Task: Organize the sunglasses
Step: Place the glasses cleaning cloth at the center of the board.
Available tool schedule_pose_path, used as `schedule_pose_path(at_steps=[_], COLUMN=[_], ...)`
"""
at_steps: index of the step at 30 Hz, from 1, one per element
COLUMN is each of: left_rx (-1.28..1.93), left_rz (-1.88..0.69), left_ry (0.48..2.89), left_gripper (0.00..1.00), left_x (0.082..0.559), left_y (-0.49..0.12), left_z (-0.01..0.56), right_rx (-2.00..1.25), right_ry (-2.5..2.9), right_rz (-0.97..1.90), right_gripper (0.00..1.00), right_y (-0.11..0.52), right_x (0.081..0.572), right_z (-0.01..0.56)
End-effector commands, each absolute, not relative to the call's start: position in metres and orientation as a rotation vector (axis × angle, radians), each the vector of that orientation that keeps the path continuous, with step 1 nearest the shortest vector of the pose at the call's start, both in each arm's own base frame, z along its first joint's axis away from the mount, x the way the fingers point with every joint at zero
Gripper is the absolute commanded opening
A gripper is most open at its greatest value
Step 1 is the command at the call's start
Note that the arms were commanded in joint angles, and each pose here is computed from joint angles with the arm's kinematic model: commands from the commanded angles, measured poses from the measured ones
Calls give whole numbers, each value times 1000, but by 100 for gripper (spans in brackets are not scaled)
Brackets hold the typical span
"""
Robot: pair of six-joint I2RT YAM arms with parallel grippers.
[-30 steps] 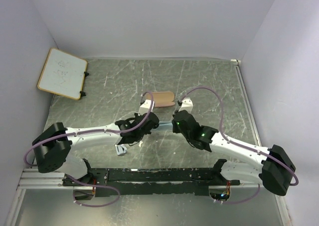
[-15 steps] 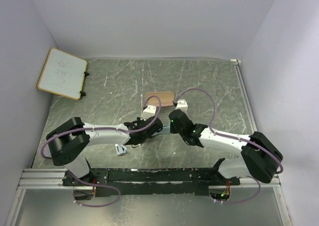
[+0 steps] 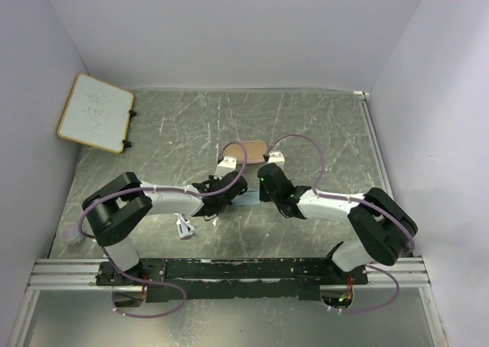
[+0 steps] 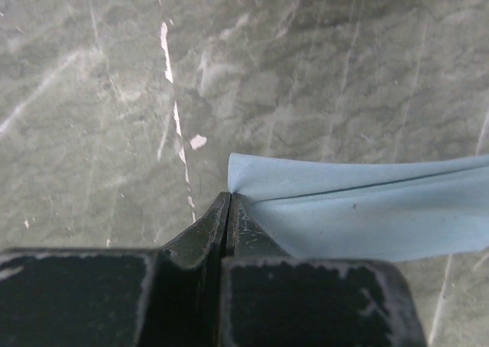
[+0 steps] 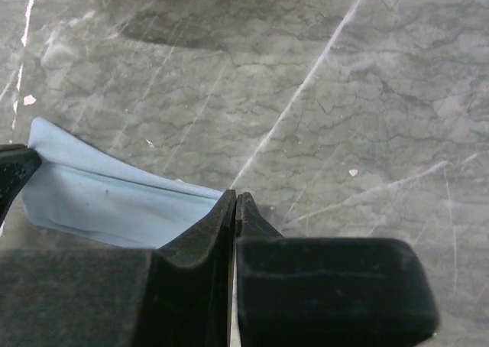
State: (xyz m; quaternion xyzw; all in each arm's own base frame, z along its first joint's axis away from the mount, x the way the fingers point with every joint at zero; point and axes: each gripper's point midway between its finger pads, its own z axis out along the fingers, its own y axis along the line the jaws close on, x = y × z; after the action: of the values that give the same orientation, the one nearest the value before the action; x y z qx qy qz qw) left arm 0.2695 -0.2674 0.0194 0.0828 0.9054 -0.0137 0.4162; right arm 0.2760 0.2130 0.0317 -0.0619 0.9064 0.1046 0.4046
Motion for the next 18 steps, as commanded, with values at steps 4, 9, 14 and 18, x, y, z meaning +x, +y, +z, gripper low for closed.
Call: schedule_pose_path(at_steps=[4,9,14,18], left_rx=[216,229,210,202], left_rz=[49,48,29,8], left_ry=[2265,2283,2275,2254], left_gripper=[7,7,24,27], left_x=[293,294,293,292], left_y=[-251,-255,-254,-252], left_z=[15,9,23,45], right_rx=[-150,-158,-145,-139], right_ry=[2256,2248,2217,2193], right_rz=[173,138,155,163], right_gripper=[0,2,20,23], right_y=[203,204,204,201], right_x=[301,312,313,311], right_z=[33,34,47,64])
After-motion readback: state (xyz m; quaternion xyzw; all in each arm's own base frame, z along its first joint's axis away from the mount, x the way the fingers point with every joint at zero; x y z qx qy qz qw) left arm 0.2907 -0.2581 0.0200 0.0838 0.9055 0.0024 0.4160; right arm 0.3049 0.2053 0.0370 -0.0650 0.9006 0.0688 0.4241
